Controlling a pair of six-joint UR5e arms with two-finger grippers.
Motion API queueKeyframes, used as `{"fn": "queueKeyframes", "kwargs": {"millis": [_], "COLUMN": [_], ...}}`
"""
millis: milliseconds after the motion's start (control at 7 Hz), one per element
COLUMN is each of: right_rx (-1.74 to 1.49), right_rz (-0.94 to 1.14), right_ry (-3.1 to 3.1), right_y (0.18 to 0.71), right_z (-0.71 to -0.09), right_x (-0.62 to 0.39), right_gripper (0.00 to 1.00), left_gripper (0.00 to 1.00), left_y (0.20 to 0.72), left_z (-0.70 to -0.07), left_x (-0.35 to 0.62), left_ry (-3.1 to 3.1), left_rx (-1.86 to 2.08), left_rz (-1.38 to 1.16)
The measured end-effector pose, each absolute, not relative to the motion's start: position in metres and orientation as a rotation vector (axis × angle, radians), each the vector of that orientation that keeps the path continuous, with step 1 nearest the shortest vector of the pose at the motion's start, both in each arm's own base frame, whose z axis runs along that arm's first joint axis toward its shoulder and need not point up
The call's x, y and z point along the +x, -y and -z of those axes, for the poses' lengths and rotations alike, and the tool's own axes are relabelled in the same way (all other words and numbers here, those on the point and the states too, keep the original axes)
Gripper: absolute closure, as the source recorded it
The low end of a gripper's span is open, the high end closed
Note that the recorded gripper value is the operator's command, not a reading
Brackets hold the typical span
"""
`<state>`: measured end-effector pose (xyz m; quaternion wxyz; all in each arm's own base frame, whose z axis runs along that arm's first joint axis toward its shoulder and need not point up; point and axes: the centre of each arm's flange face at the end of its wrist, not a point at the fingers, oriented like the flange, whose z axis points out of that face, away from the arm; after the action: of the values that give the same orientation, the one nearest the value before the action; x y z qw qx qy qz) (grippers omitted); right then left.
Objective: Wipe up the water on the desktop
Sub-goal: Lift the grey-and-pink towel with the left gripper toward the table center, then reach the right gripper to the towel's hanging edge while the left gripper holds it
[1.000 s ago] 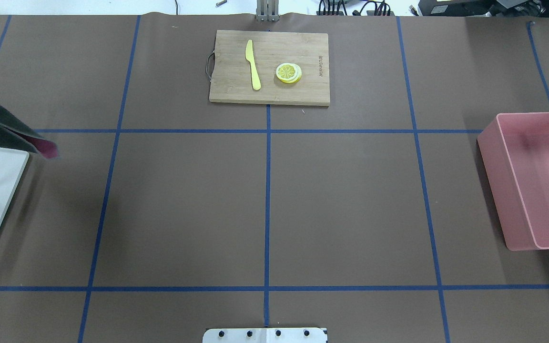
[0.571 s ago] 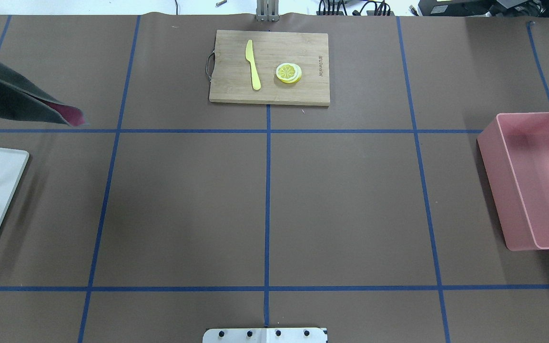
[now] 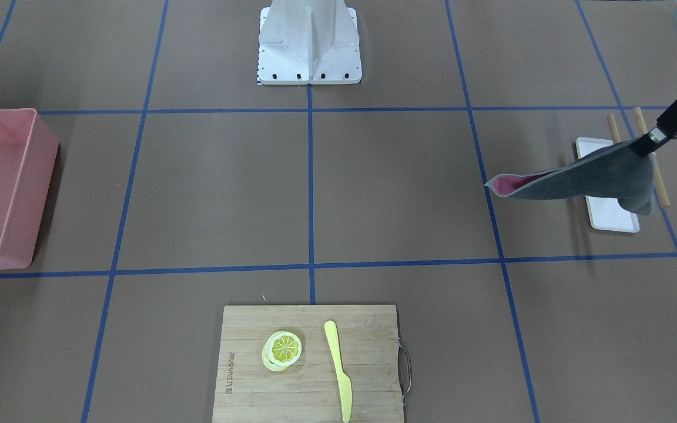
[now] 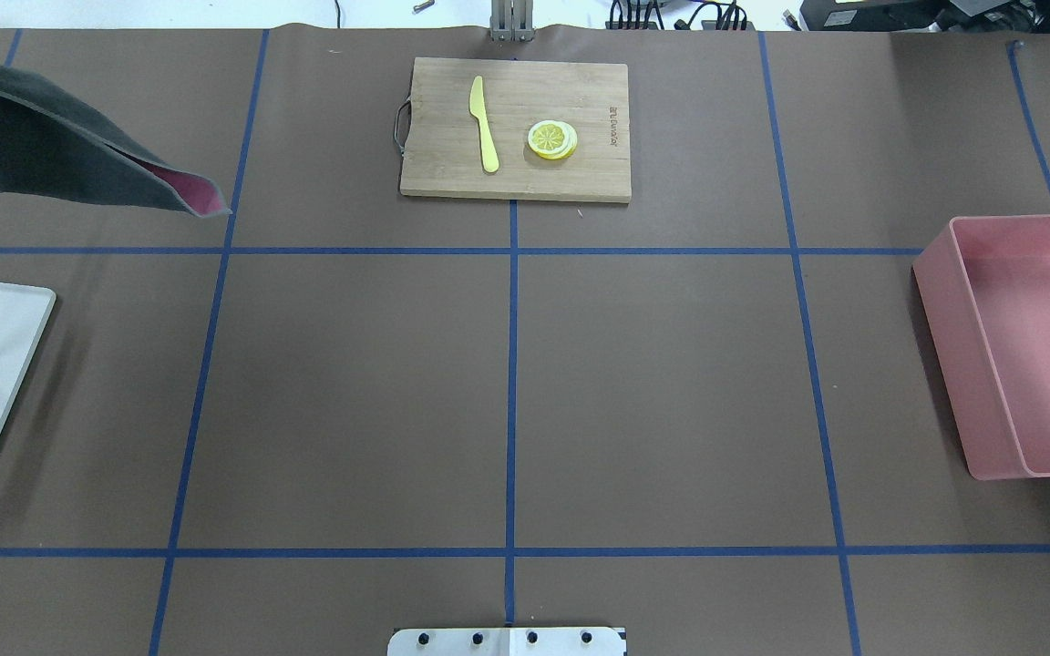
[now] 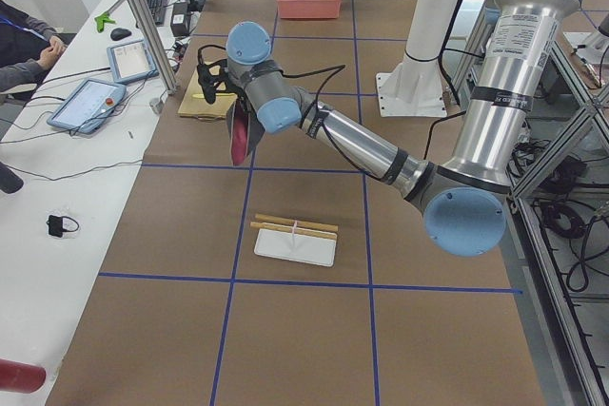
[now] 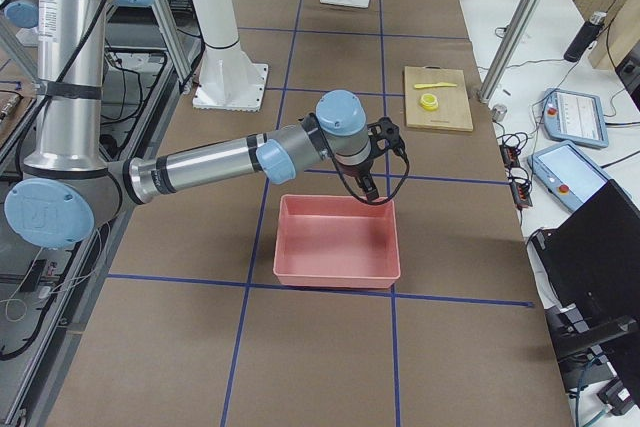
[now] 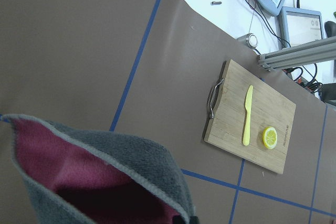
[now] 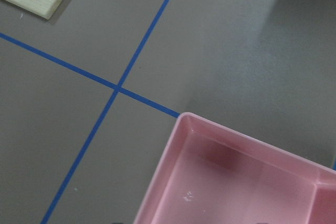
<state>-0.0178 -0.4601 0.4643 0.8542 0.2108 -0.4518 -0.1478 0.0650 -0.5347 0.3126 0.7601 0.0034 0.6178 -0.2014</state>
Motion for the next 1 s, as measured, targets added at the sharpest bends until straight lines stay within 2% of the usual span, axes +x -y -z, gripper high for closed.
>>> {"fn": "queueKeyframes", "kwargs": {"millis": [571,1000], "right_rx": [0.537,0.776], "right_rz": [0.397,0.417], "right_ry": [1.087,1.094], "right_y": [0.497,0.475], "right_z": [-0.32,-0.242], "right_x": [-0.173,-0.285], "right_gripper": [0.01,0.0], "left_gripper": [1.0,1.0], "left_y": [0.537,0.529], "left_z": [-0.245,-0.196], "left_x": [0.146,0.212], "left_ry": [-1.38,-1.409], "left_rx": [-0.061,-0.081], "left_rz": [0.453,0.457]}}
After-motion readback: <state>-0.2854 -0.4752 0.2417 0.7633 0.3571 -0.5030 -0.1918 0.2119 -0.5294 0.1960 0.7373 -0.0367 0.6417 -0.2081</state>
